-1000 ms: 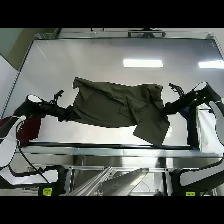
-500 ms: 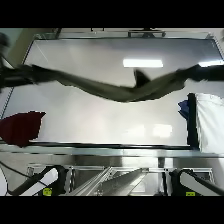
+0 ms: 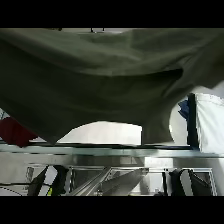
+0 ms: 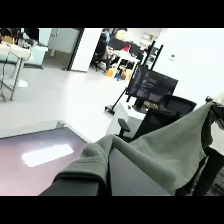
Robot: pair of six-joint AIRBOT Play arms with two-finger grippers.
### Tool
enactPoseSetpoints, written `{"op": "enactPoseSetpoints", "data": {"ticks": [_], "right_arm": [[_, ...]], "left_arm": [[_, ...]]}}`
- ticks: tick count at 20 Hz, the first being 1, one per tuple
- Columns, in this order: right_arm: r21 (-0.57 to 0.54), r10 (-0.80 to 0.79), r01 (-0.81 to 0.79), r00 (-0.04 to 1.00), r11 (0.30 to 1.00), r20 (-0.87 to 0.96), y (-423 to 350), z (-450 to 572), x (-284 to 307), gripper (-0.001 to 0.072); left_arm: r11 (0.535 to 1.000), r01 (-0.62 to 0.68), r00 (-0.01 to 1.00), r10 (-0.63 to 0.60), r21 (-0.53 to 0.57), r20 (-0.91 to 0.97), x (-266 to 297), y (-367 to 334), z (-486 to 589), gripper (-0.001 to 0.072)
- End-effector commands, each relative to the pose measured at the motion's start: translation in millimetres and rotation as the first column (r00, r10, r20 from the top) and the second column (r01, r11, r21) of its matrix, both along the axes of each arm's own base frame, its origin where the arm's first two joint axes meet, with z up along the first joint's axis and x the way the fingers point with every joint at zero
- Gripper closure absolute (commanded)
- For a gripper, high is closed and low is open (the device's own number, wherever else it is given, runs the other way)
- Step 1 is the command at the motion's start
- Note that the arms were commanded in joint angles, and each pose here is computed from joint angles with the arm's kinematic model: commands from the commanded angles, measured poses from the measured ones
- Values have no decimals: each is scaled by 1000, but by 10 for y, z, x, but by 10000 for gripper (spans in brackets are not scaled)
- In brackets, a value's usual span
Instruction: Fold the shirts.
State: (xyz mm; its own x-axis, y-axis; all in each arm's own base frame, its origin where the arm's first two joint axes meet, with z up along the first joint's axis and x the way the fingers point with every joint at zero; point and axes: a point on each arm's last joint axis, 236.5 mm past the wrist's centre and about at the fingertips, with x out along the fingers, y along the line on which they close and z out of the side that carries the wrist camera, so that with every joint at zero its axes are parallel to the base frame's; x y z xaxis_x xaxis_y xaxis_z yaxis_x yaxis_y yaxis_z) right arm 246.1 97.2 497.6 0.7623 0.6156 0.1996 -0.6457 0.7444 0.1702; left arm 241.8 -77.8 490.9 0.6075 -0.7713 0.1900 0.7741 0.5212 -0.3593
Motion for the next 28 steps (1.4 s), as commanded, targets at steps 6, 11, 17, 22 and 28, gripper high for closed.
{"op": "enactPoseSetpoints", "data": {"ticks": [6,11,17,22,28], "right_arm": [[-11,-31,29,945,1000,-325,-281,-1118,1113,689],[-49,-43,13,736,999,-676,-228,-3014,2324,689],[26,-23,86,519,996,-854,-310,-5011,3077,689],[123,15,163,541,979,-841,-389,-5375,3561,689],[-89,-124,103,410,991,-904,-616,-5194,3339,691]], "left_arm": [[992,0,928,46,123,-370,1250,253,-1284,686],[961,104,725,103,256,-681,2231,168,-3106,686],[952,185,519,117,245,-847,2789,193,-5131,689],[958,155,535,123,240,-836,3314,302,-5410,689],[929,209,466,179,304,-867,3194,376,-5207,692]]}}
